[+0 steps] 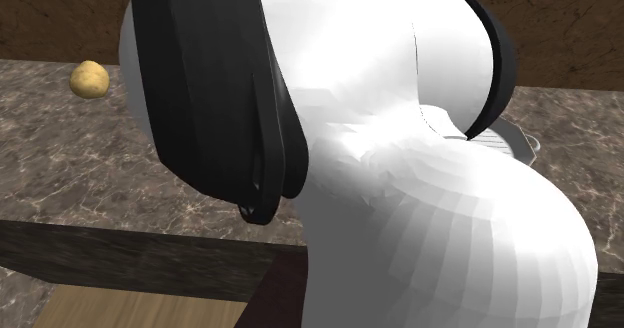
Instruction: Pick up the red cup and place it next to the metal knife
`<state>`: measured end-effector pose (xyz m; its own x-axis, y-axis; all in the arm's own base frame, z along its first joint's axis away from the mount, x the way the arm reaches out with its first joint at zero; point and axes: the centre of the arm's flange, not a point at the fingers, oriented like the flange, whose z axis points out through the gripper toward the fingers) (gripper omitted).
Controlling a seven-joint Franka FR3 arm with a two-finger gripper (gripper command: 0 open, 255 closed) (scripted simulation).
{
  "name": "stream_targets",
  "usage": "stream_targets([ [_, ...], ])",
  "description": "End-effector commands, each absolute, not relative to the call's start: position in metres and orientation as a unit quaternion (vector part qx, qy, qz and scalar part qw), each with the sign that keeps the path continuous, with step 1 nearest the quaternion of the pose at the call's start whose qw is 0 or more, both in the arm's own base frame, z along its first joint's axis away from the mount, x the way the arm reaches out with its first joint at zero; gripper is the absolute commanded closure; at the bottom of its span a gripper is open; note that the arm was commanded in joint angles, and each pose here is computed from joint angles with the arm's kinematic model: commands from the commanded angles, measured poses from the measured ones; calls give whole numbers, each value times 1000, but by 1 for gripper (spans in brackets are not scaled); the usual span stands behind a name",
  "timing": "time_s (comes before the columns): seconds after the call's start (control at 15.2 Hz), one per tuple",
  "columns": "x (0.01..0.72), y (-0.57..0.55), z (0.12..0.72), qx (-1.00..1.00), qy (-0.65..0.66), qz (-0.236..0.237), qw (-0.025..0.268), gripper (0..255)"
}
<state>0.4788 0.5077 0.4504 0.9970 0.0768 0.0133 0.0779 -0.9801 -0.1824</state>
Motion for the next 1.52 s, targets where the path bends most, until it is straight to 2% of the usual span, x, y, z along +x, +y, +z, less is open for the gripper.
stream_targets([
  [0.0,479,508,439,-995,-39,-3,92,255],
  [0.92,479,508,364,-995,-39,-3,92,255],
  [1.45,479,508,364,-995,-39,-3,92,255],
])
